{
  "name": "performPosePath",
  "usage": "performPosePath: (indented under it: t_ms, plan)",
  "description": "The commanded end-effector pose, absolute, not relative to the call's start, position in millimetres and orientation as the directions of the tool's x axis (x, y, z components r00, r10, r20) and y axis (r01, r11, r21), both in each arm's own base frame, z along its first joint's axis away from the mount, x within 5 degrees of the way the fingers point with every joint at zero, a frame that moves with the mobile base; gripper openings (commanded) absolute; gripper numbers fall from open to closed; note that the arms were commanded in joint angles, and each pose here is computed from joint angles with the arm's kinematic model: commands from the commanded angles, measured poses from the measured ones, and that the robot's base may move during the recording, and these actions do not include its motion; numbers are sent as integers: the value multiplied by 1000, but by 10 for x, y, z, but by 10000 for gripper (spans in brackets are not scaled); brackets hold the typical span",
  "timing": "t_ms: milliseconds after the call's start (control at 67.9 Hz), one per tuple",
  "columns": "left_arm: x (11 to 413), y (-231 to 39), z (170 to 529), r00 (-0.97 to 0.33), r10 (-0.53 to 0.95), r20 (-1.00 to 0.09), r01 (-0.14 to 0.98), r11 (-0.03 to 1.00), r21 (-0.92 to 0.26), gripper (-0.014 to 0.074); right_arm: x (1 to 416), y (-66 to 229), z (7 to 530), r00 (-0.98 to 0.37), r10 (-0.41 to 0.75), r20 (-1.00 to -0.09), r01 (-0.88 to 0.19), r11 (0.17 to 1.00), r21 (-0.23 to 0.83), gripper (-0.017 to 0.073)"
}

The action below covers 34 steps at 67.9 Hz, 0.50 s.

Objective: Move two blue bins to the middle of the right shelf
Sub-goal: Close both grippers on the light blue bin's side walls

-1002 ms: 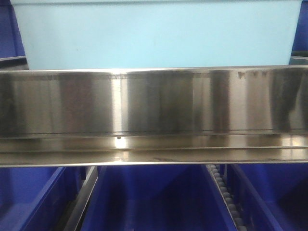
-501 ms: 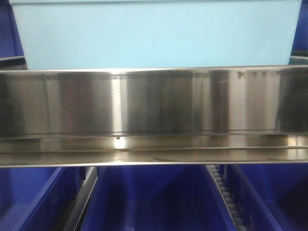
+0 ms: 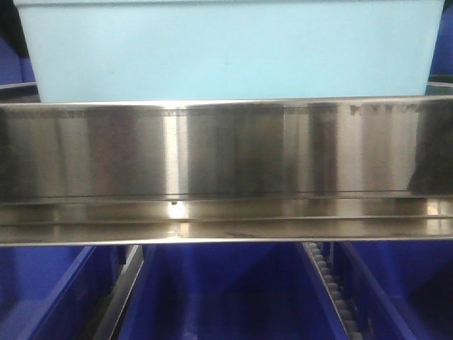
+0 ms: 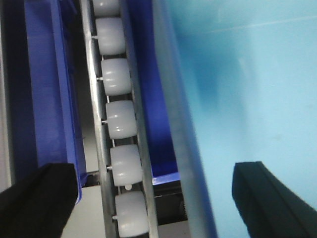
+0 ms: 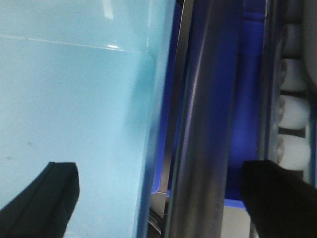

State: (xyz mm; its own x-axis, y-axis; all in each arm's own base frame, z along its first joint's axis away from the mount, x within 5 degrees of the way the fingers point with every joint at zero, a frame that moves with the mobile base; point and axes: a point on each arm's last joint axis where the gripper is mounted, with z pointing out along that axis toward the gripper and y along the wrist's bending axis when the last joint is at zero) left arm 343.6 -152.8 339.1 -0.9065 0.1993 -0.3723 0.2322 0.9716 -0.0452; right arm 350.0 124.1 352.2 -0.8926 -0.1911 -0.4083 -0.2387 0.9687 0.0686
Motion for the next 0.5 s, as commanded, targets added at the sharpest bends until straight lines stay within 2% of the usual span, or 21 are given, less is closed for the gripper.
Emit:
performPosePath:
  t_ms: [0, 118, 206, 309, 412, 457, 486]
  plan:
    - [3456, -1569, 3363, -909, 195, -367, 230, 972, -54, 526, 3551, 1245, 3491, -890, -188, -415, -232, 971, 60, 538]
    - [3485, -1584, 3303, -915, 197, -353, 230, 972, -53, 505, 3586, 1257, 3419, -899, -191, -394, -231, 971, 58, 534]
    - [3489, -1586, 3295, -916, 197, -350, 230, 972, -52, 417, 3600, 1262, 3379, -906, -193, -377, -230, 972, 56, 473]
    - [3488, -1588, 3295, -916, 196, -350, 229, 972, -56, 230, 3612, 1266, 3347, -910, -195, -365, -230, 972, 55, 302]
    - [3486, -1593, 3295, -917, 195, -349, 229, 971, -61, -36, 3616, 1268, 3339, -911, -195, -363, -230, 972, 54, 71]
    - [3485, -1595, 3295, -917, 194, -348, 229, 971, -63, -113, 3616, 1268, 3339, -911, -195, -363, -230, 972, 54, -30]
    - [3484, -1596, 3295, -917, 193, -348, 229, 971, -65, -110, 3616, 1268, 3339, -911, -195, -363, -230, 972, 54, -96]
